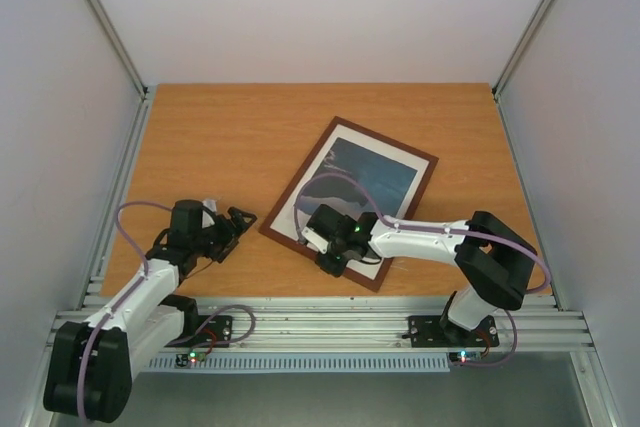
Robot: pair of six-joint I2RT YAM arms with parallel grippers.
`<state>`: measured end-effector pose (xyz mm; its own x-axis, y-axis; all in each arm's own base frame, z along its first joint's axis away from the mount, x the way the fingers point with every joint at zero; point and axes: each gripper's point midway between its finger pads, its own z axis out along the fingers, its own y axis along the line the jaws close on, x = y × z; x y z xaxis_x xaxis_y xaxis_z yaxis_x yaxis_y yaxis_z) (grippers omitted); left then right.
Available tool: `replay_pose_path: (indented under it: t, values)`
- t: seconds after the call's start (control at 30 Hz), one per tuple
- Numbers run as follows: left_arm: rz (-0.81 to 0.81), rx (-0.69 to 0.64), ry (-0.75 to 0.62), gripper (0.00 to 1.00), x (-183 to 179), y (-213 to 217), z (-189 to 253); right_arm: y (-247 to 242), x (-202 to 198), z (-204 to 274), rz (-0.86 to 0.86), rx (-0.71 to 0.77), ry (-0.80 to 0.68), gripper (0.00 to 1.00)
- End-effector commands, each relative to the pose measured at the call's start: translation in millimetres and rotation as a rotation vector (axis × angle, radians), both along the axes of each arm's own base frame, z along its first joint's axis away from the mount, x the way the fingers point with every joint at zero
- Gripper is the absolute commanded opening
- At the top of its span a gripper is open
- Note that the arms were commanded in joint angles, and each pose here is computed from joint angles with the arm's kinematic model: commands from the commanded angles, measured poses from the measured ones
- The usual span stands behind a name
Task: Take the photo out of the frame
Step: Move the photo frame to the center of the board.
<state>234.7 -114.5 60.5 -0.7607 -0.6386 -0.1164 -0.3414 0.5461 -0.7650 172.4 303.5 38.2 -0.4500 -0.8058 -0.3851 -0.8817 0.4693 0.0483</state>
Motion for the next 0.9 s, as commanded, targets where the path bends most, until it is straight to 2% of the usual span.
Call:
replay_pose_path:
  t: [0.0, 0.17, 0.3, 0.4, 0.53, 0.73, 0.87]
  values:
    - [-0.036, 0.098, -0.046, 0.99, 6.9, 4.4, 11.1, -7.7, -1.7, 9.1, -0.088, 0.018, -0.004, 0.15]
    - [-0.074, 0.204, -0.050, 0.98, 10.2, 8.1, 14.8, -15.3, -1.3, 28.7, -0.167, 0.060, -0.002, 0.37]
    - [-0.140, 0.279, -0.032, 0.97, 13.6, 0.3, 11.2, -35.6, 10.5, 52.1, -0.325, 0.091, 0.019, 0.53]
    - [-0.195, 0.340, -0.016, 0.96, 15.6, -6.6, 5.3, -67.3, 23.5, 59.2, -0.502, 0.046, 0.019, 0.58]
    - [-0.265, 0.386, -0.017, 0.96, 19.8, -20.4, 1.3, -117.0, 30.3, 59.0, -0.736, -0.017, 0.049, 0.59]
    - [-0.372, 0.449, -0.009, 0.96, 27.4, -44.1, -5.7, -179.2, 33.8, 53.1, -1.052, 0.009, 0.094, 0.60]
    - [-0.425, 0.463, 0.009, 0.95, 29.7, -54.2, -14.9, -202.4, 40.1, 46.0, -1.182, 0.021, 0.105, 0.59]
